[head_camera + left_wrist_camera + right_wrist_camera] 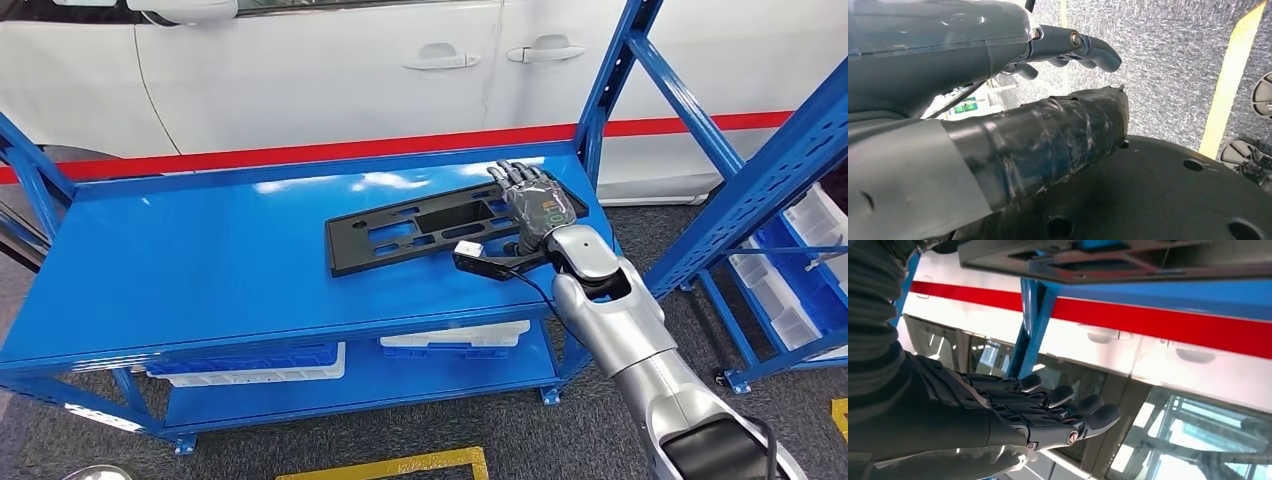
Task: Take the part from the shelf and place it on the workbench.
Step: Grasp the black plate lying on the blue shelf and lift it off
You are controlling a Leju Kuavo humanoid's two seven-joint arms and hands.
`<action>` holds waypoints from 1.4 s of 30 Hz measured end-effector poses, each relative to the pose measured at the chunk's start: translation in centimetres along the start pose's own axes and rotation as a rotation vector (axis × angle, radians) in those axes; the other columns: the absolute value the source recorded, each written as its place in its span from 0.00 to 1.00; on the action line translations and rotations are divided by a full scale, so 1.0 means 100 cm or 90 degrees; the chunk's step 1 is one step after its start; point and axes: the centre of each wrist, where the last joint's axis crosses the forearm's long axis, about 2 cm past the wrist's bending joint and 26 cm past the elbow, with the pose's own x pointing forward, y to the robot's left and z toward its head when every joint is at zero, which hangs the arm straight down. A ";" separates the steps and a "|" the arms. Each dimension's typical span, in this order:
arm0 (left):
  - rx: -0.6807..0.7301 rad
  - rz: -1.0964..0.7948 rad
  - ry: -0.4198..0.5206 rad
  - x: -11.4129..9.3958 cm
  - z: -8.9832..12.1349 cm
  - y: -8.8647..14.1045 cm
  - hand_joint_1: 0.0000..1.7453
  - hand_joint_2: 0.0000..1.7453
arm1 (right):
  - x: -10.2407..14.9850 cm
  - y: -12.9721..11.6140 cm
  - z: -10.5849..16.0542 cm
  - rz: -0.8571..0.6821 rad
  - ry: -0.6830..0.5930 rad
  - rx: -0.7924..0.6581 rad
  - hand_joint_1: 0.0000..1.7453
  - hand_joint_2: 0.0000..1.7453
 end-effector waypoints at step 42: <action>0.006 0.007 -0.027 0.000 0.000 0.002 0.00 0.00 | 0.006 0.011 -0.057 -0.070 0.069 0.026 0.98 1.00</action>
